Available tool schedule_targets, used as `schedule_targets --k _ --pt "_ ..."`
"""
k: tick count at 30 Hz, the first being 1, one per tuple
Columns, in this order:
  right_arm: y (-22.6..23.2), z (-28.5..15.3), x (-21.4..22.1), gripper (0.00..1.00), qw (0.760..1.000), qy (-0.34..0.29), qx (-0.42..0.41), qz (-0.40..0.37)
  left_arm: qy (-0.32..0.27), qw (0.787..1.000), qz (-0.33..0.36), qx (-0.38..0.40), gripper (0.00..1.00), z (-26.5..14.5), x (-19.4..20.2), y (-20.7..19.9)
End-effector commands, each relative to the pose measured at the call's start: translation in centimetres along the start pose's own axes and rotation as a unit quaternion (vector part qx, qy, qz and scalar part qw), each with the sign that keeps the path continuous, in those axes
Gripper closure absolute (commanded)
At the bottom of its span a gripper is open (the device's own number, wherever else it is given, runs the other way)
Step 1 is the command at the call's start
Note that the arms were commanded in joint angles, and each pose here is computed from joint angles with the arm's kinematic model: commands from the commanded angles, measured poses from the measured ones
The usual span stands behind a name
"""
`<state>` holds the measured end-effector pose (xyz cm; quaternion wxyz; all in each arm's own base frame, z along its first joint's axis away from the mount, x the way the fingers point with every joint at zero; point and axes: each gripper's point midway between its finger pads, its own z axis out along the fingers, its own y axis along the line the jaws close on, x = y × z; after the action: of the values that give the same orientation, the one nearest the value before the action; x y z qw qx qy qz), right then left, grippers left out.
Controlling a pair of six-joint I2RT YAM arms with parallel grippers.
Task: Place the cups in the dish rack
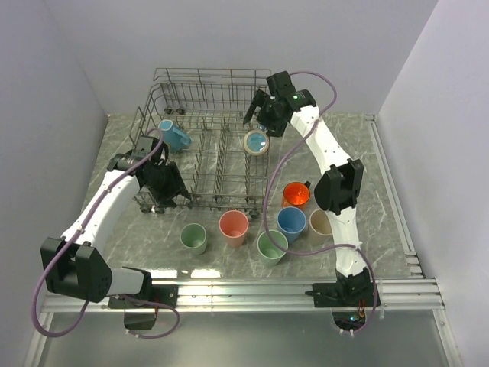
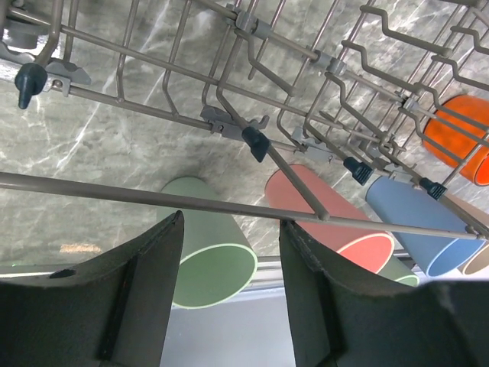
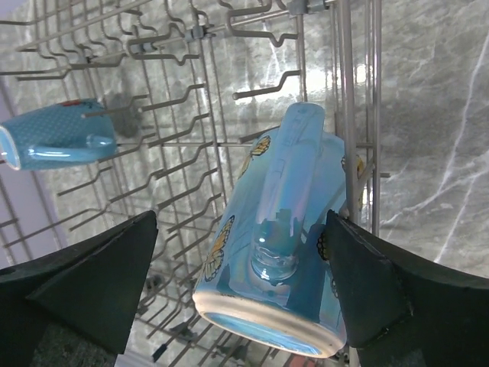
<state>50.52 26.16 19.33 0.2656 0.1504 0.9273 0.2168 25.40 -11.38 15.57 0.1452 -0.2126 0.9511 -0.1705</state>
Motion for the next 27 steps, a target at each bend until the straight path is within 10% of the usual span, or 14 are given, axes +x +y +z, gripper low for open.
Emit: schedule_targets --k 1,8,27 --pt "-2.5 -2.9 -0.3 0.01 0.999 0.010 0.036 0.025 -0.070 0.997 0.021 0.016 0.42 -1.1 -3.8 -1.8" --pt "1.4 -9.6 -6.1 0.01 0.991 -0.113 -0.062 0.042 -0.077 0.997 0.032 -0.007 0.42 -1.4 -4.6 -1.4" --pt "-4.9 -13.0 -2.0 0.01 0.996 -0.090 -0.001 -0.018 -0.035 0.999 0.032 -0.014 0.48 -1.3 0.8 1.9"
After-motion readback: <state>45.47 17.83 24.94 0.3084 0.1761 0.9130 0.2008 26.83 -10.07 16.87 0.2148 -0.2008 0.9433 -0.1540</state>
